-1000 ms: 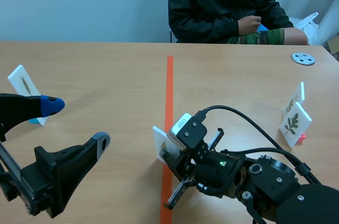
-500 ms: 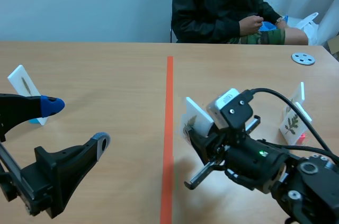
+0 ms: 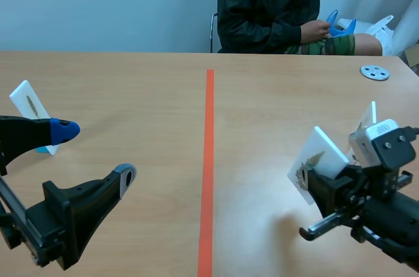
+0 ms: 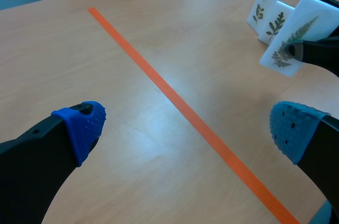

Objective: Sort the leaf by its shape. The table is split by an orange tape line. A compound leaf with several leaflets goes to the left side, a simple leaf with one blade goes to the right side. Return to the home posture when a red brick is placed on the table.

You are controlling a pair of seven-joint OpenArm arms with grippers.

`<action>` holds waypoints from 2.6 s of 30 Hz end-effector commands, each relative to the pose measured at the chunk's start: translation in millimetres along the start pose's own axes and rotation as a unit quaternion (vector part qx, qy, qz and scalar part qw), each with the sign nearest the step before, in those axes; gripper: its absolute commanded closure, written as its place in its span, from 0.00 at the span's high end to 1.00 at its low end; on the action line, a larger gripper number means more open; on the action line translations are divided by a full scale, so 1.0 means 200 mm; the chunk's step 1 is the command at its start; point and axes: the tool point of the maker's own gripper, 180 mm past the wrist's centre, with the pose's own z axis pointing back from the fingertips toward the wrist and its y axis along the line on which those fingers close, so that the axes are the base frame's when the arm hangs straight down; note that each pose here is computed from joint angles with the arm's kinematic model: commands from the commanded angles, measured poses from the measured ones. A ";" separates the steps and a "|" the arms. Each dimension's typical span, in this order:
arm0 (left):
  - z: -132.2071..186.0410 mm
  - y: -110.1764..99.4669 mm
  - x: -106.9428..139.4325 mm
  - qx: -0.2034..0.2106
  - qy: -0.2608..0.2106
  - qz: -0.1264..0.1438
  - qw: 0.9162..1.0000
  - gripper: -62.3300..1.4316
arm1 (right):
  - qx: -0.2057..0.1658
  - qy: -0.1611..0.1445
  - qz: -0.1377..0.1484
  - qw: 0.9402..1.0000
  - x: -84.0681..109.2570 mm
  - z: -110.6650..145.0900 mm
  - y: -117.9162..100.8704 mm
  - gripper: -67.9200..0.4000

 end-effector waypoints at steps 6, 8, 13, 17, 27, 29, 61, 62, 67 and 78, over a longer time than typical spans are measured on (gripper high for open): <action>0.00 0.00 0.03 0.000 -0.013 0.001 1.000 1.00 | -0.059 -0.012 -0.001 0.998 0.04 0.10 -0.20 0.03; 0.00 0.00 0.03 0.000 -0.013 0.001 1.000 1.00 | -0.080 -0.013 0.003 0.997 0.05 0.11 -0.26 0.03; 0.00 0.00 0.03 0.000 -0.013 0.000 1.000 1.00 | -0.112 -0.009 -0.005 0.994 0.01 0.08 -0.36 0.03; 0.00 0.00 0.03 0.000 -0.013 0.000 1.000 1.00 | -0.125 0.001 -0.023 0.992 -0.06 0.04 -0.43 0.03; 0.00 0.00 0.03 0.000 -0.013 0.000 1.000 1.00 | -0.174 0.009 -0.035 0.984 -0.14 -0.01 -0.57 0.03; 0.00 0.00 0.03 0.000 -0.014 0.000 1.000 1.00 | -0.183 0.014 -0.038 0.982 -0.16 0.00 -0.59 0.03; 0.00 0.00 0.04 0.000 -0.014 0.000 1.000 1.00 | -0.212 0.010 -0.018 0.977 -0.20 0.04 -0.66 0.37; 0.00 0.00 0.04 0.000 -0.014 0.000 1.000 1.00 | -0.209 0.006 -0.014 0.978 -0.18 0.04 -0.66 0.39; 0.00 0.00 0.04 0.000 -0.014 0.000 1.000 1.00 | -0.216 -0.015 0.005 0.976 -0.07 0.10 -0.70 0.42; 0.00 0.00 0.04 0.000 -0.014 0.000 1.000 1.00 | -0.172 -0.074 0.060 0.981 0.25 0.20 -0.58 0.57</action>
